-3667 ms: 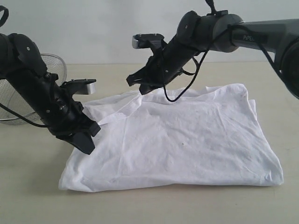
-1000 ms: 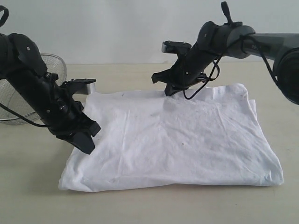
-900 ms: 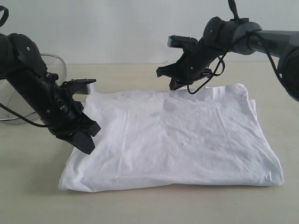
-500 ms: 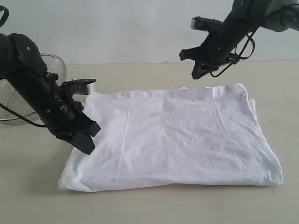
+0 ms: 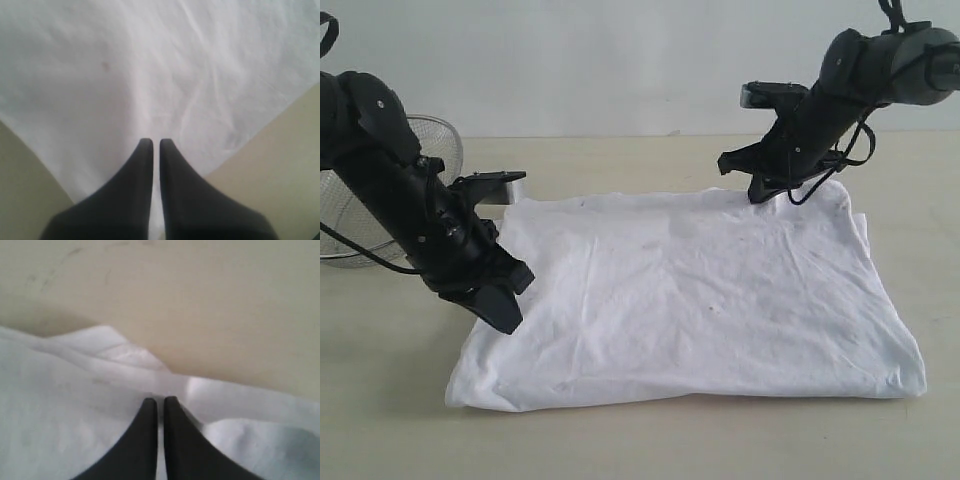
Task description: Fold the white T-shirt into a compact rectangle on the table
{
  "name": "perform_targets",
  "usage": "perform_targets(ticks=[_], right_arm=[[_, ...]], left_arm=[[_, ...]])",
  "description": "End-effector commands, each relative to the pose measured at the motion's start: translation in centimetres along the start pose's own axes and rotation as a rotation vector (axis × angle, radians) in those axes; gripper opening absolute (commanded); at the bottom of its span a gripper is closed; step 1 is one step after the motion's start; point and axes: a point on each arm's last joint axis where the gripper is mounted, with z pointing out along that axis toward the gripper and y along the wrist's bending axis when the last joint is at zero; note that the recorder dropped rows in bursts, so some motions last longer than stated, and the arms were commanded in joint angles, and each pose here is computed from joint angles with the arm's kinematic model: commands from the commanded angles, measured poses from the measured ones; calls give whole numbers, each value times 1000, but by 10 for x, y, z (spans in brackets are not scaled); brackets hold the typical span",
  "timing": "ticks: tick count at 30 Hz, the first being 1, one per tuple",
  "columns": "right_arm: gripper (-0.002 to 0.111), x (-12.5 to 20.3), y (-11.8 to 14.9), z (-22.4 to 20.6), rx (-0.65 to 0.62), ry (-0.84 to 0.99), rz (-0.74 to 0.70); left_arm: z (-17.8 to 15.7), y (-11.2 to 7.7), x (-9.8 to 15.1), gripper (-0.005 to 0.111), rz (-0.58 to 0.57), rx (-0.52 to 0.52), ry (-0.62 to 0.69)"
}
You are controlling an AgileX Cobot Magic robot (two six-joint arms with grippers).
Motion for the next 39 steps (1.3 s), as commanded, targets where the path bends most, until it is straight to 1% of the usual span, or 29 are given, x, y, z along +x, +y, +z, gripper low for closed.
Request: perform_targets(ticks=[1, 3, 4, 5, 7, 9, 11, 13, 17, 23, 28, 36, 39], right_arm=[[0, 3, -16, 16, 85, -22, 13], [0, 5, -24, 22, 112, -25, 56], [0, 4, -32, 20, 114, -44, 106], [0, 2, -37, 16, 110, -55, 127], [0, -3, -56, -6, 118, -88, 175], [0, -7, -61, -28, 93, -108, 192], [0, -14, -56, -51, 37, -139, 170], [0, -14, -54, -63, 39, -130, 148], [0, -4, -60, -54, 92, -37, 107], [0, 3, -69, -41, 111, 7, 127], [0, 13, -85, -27, 113, 64, 166], [0, 18, -106, -32, 123, 59, 222], [0, 17, -110, -49, 107, 59, 254]], left_arm=[[-1, -4, 1, 5, -8, 10, 2], [-1, -4, 1, 5, -7, 14, 8], [-1, -5, 2, 5, -7, 19, 16], [-1, -5, 2, 5, -7, 20, 17], [-1, -5, 2, 5, -7, 21, 19], [-1, -5, 2, 5, -7, 21, 19], [-1, -5, 2, 5, -7, 21, 19], [-1, -5, 2, 5, -7, 21, 19], [-1, -5, 3, 5, -7, 24, 23], [-1, -6, 4, 5, -7, 29, 31], [-1, -6, 4, 5, -7, 35, 39], [-1, -6, 4, 5, -7, 35, 39], [-2, -7, 5, 5, -6, 36, 41]])
